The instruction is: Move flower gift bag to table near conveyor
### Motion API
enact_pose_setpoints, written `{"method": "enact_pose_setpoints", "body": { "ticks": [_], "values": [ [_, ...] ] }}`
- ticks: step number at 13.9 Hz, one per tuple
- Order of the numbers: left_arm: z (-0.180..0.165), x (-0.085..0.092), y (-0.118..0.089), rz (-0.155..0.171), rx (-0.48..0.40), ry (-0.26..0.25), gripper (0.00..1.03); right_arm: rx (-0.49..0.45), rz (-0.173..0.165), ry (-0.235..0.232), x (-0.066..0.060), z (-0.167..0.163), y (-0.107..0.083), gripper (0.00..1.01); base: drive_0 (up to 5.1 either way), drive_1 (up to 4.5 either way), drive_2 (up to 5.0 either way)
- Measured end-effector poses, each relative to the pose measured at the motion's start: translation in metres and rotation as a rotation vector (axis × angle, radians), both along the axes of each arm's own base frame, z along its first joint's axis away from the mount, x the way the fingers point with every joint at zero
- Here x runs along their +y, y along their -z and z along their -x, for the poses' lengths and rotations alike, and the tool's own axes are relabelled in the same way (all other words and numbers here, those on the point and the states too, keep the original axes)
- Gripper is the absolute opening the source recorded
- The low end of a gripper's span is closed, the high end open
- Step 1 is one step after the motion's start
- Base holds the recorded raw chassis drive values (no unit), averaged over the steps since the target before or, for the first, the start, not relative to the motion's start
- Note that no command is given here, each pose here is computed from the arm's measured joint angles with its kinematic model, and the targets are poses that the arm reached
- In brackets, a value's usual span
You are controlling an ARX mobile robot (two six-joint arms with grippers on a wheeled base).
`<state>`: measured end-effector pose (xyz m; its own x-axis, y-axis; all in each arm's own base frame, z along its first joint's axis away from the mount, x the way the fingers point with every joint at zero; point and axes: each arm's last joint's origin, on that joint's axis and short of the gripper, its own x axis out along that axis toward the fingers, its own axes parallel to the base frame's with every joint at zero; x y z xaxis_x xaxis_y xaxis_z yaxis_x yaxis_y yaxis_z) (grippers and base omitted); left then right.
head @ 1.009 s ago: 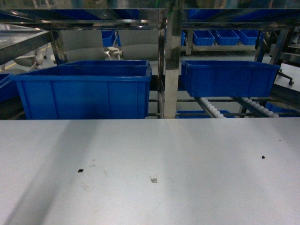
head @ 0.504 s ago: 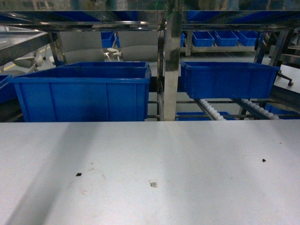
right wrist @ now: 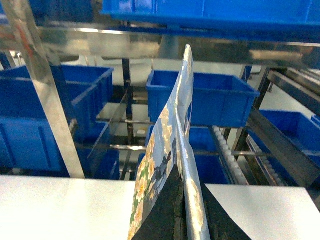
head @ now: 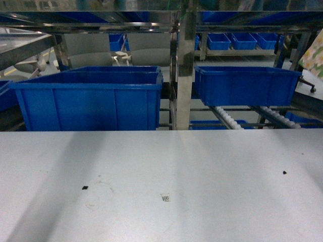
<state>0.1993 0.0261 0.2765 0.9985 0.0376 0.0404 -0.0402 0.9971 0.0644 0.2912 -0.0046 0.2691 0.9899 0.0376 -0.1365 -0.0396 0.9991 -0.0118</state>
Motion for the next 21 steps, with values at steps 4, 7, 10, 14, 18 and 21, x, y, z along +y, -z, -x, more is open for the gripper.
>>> {"method": "enact_pose_setpoints", "body": {
  "ticks": [4, 7, 10, 14, 18, 21],
  "values": [
    [0.0, 0.0, 0.0, 0.0, -0.001, 0.0, 0.02, 0.177, 0.022, 0.004, -0.008, -0.042, 0.068, 0.02, 0.0, 2.16, -2.2],
    [0.0, 0.0, 0.0, 0.0, -0.002, 0.0, 0.02, 0.329, 0.026, -0.005, -0.009, -0.059, 0.108, 0.02, 0.0, 0.0, 0.0],
    [0.0, 0.0, 0.0, 0.0, -0.001, 0.0, 0.02, 0.351, 0.04, -0.009, -0.011, -0.079, 0.118, 0.02, 0.0, 0.0, 0.0],
    [0.0, 0.0, 0.0, 0.0, -0.001, 0.0, 0.02, 0.399, 0.051, -0.018, -0.003, -0.088, 0.137, 0.02, 0.0, 0.0, 0.0],
    [0.0, 0.0, 0.0, 0.0, -0.001, 0.0, 0.02, 0.461, 0.051, -0.044, 0.009, -0.081, 0.147, 0.02, 0.0, 0.0, 0.0],
    [0.0, 0.0, 0.0, 0.0, -0.002, 0.0, 0.02, 0.51, 0.055, -0.041, 0.011, -0.065, 0.152, 0.02, 0.0, 0.0, 0.0]
  ]
}}
